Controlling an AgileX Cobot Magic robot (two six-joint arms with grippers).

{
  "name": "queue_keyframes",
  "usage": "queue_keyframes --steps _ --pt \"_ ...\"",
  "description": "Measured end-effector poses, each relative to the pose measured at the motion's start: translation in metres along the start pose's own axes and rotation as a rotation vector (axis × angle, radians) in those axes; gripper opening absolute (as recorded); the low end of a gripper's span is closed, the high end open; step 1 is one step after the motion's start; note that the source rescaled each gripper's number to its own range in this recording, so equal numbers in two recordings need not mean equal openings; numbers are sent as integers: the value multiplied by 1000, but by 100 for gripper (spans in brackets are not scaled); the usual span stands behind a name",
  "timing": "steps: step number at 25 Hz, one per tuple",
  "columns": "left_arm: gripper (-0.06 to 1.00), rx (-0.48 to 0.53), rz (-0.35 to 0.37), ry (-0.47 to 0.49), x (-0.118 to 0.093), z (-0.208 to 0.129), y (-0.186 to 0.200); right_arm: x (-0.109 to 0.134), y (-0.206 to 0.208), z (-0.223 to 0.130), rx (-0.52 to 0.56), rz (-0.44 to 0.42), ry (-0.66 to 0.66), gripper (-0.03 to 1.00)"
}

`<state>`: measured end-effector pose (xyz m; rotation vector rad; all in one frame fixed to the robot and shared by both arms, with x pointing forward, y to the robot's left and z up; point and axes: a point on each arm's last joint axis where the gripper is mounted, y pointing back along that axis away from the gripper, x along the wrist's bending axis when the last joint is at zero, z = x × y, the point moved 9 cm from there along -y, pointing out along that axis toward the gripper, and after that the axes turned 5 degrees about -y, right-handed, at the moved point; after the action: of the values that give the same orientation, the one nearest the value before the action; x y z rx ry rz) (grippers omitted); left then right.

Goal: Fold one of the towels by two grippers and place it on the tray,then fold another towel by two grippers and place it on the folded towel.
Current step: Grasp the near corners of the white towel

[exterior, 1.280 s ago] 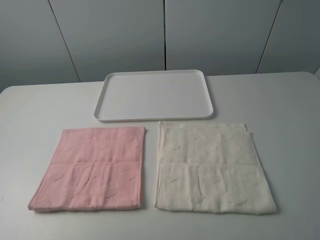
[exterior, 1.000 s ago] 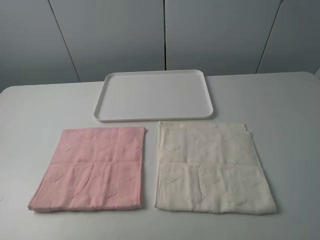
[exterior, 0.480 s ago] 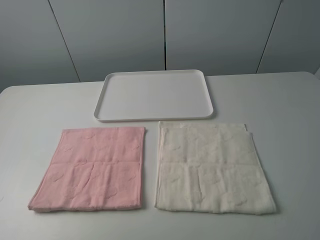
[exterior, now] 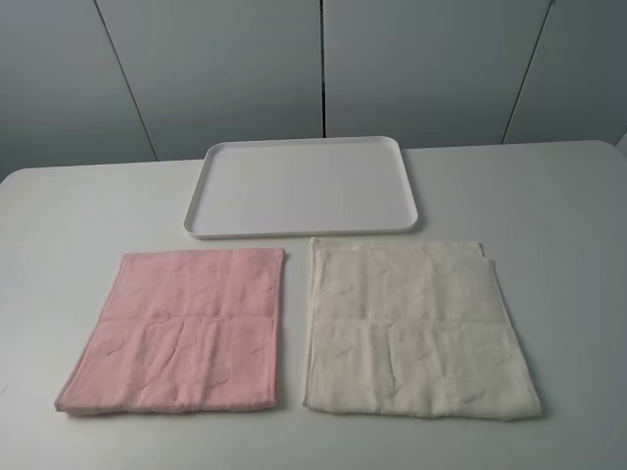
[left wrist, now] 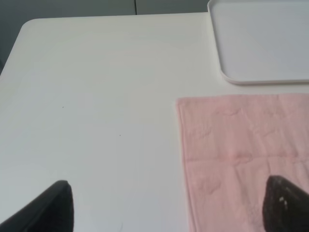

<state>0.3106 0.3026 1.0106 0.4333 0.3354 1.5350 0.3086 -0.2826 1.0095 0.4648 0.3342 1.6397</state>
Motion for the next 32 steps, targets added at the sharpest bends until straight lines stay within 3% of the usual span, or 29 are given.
queue_keyframes --steps 32 --pt "100 0 0 -2 0 0 0 5 0 0 3 37 -11 100"
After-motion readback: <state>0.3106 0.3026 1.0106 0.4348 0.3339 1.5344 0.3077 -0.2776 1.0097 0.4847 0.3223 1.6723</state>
